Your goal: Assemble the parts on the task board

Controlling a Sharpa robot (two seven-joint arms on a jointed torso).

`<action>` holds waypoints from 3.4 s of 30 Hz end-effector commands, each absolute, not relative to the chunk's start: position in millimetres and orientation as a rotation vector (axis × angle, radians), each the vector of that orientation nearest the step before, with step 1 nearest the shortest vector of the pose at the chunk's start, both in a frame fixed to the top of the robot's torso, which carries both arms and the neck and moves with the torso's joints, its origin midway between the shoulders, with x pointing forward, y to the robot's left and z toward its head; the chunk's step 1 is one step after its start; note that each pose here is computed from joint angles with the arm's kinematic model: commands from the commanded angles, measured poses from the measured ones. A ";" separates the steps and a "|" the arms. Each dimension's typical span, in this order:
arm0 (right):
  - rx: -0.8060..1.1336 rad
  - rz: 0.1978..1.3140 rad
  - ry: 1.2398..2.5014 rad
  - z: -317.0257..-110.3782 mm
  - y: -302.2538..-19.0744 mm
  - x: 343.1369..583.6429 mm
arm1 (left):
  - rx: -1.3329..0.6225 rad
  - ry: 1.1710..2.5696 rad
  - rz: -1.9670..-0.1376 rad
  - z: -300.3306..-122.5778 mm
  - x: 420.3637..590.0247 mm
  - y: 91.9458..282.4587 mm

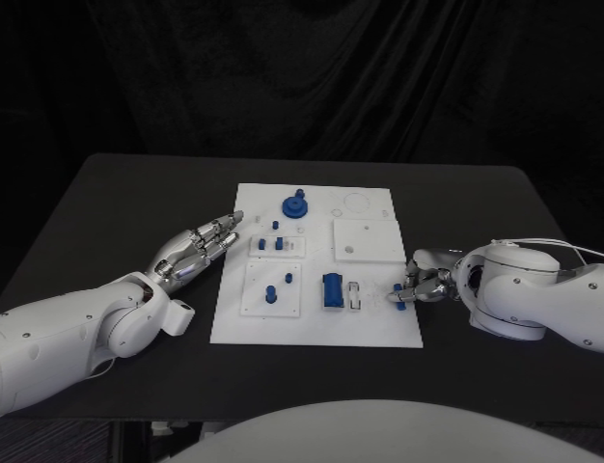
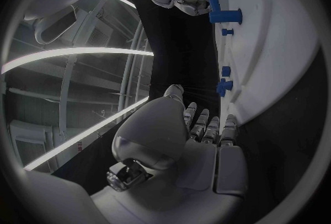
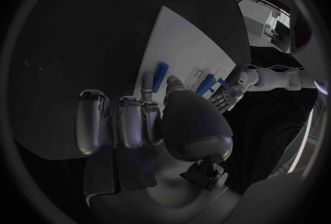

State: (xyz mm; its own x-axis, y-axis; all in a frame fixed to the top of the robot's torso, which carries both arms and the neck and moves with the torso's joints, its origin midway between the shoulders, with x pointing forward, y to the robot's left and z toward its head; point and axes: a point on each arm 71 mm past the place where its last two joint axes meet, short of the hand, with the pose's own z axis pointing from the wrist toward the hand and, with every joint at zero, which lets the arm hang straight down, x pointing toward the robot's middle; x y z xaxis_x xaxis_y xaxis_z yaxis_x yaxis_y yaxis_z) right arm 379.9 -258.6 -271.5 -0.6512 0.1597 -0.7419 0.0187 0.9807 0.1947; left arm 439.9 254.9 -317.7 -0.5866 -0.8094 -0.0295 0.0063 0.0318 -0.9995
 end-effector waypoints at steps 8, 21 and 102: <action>0.145 0.252 2.243 -283.0 -255.4 376.7 | -0.762 1.548 -1.724 -308.8 438.3 254.1; 0.514 0.407 2.262 -288.2 -260.1 372.0 | -0.765 1.554 -1.718 -309.8 438.7 254.4; 0.652 0.618 2.418 -284.3 -212.4 393.8 | -0.786 1.579 -1.724 -321.6 434.4 249.7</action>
State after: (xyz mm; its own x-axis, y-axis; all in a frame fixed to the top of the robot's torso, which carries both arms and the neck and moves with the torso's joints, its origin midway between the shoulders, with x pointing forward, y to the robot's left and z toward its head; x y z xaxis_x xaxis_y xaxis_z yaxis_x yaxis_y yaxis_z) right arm 394.8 -214.7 -283.8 -0.7146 0.5865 -0.3812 0.3346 0.7651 0.5501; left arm 437.5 251.8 -325.8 -0.5878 -0.8088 -0.0190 0.0051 0.0198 -0.9998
